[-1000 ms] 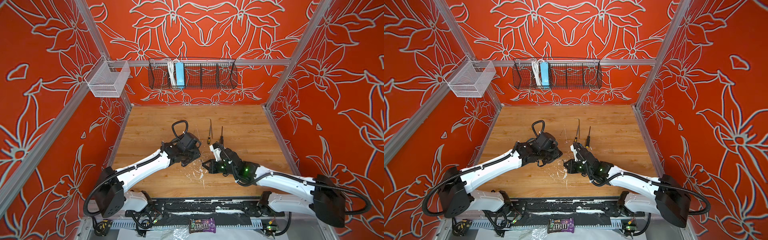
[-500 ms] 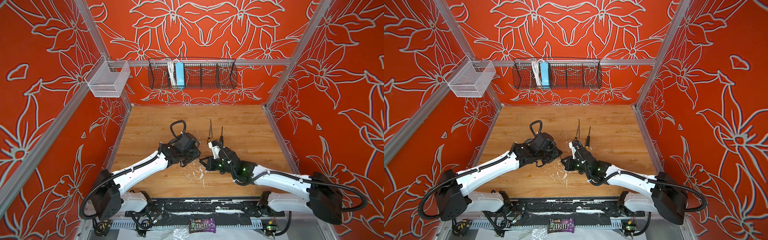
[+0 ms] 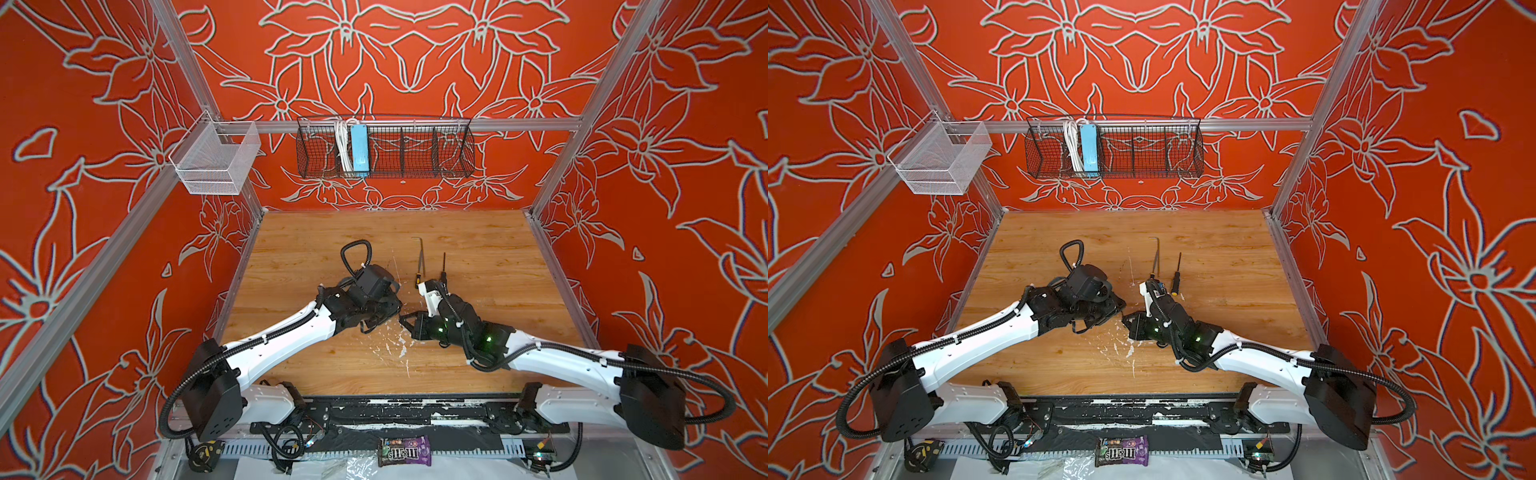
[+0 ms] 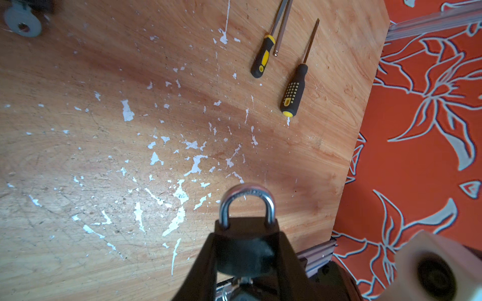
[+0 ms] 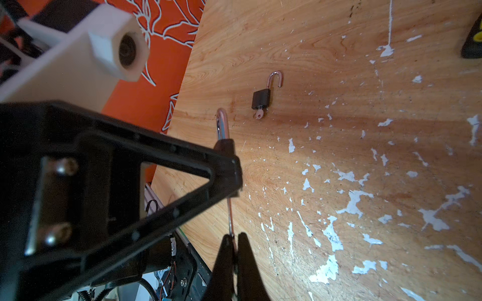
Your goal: Unlock with the key
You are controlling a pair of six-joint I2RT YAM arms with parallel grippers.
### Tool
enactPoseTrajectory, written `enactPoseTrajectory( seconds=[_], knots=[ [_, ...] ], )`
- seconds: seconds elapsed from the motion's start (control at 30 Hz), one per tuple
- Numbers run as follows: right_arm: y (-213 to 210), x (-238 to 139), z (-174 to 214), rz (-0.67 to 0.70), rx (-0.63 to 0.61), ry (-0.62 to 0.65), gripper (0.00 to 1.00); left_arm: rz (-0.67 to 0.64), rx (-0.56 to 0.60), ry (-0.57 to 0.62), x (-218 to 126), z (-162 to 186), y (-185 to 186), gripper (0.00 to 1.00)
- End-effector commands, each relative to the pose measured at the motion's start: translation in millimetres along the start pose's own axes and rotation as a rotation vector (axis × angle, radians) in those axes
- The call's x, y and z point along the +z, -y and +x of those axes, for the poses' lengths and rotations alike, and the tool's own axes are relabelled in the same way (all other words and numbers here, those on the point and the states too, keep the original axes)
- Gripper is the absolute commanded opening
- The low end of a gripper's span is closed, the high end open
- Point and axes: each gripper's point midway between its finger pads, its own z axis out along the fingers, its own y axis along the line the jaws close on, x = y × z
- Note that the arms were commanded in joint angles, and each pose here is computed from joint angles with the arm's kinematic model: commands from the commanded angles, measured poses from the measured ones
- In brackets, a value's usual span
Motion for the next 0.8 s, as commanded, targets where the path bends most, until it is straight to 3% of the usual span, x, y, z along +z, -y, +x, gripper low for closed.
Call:
enactPoseTrajectory(
  seconds=[0.0,0.17,0.5,0.77],
  knots=[
    [-15.8,-2.1,-15.8,-0.08,0.05,0.042,0.0,0.032,0.021,-0.007,-6.5,-0.3,7.7,0.0],
    [-22.6,-3.9,-27.1,-0.152,0.088,0.033,0.0,0.05,0.058,-0.028,-8.9,4.7,9.8,0.0],
    [-23.0,-5.2,-37.3,-0.169,0.078,0.0,0.0,0.021,0.144,-0.081,-11.6,16.2,7.6,0.0],
    [-31.6,-7.6,-53.1,-0.159,-0.004,0.022,0.0,0.047,0.163,-0.174,-13.7,41.1,19.2,0.0]
  ],
)
